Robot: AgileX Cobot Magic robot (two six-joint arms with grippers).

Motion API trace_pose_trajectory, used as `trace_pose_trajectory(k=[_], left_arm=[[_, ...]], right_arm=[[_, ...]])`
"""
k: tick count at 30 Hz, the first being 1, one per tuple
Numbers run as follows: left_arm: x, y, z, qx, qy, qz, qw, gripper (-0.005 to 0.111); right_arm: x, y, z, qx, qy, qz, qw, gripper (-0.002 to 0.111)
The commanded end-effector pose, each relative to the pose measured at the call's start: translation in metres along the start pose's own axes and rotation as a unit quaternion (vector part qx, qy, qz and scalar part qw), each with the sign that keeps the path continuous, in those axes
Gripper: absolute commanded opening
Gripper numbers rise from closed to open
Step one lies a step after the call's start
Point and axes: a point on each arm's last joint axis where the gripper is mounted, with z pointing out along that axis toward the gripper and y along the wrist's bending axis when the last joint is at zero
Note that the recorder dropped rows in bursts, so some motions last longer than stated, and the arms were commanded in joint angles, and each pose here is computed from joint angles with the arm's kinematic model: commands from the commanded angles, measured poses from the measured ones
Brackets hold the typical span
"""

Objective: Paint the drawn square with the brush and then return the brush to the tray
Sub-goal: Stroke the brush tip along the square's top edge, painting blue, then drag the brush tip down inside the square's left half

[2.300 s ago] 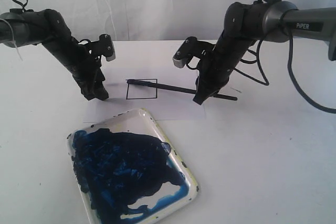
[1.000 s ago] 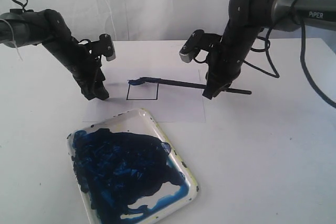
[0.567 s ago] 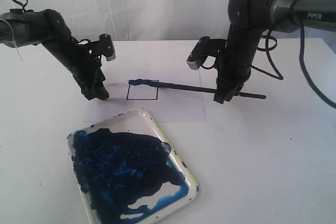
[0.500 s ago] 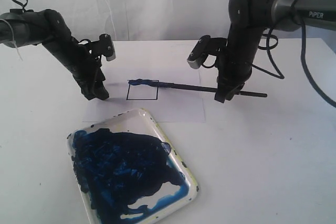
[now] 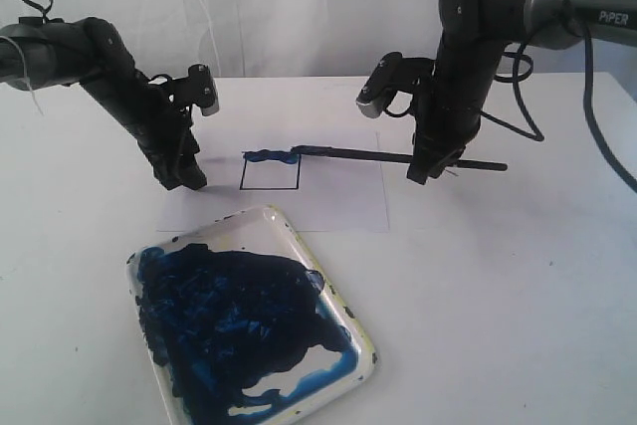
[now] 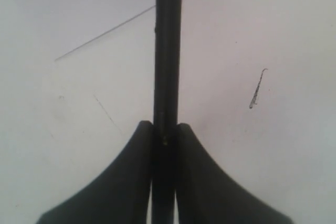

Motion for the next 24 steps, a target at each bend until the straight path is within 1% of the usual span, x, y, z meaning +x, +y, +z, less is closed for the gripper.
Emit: trace_pose_trajectory(k=[1,9,13,16,17,19,21,24], left_arm=[[0.007,-0.006,0.013,0.024,0.016,0.001,1.0,0.069],[0.007,-0.006,0.013,0.024,0.016,0.001,1.0,0.069],[0.007,-0.006,0.013,0.024,0.016,0.001,1.0,0.069],[0.007,-0.006,0.013,0.024,0.016,0.001,1.0,0.069],[0.007,-0.006,0.013,0.024,0.016,0.001,1.0,0.069],[0.007,-0.006,0.013,0.024,0.016,0.001,1.0,0.069],[0.007,-0.006,0.013,0.024,0.016,0.001,1.0,0.069],[0.007,-0.006,0.013,0.024,0.016,0.001,1.0,0.069]], right_arm=[[0.004,-0.004,-0.007,0.004,0.002,0.009,1.0,0.0],[0.004,-0.003,-0.006,-0.005,0.004,0.012,1.0,0.0],[0.005,-0.002,-0.001,-0.013,0.012,-0.001,1.0,0.0],[0.001,-0.002,-0.014,-0.005,-0.021,-0.006,1.0,0.0],[-0.001,-0.001,-0.02,-0.009,-0.036,-0.016,0.999,0.0],[-0.004,0.002,-0.027,-0.02,-0.06,-0.013,0.998,0.0],[-0.008,0.004,-0.024,-0.034,-0.076,-0.001,0.996,0.0],[-0.009,0.005,-0.011,-0.042,-0.069,0.0,0.997,0.0]])
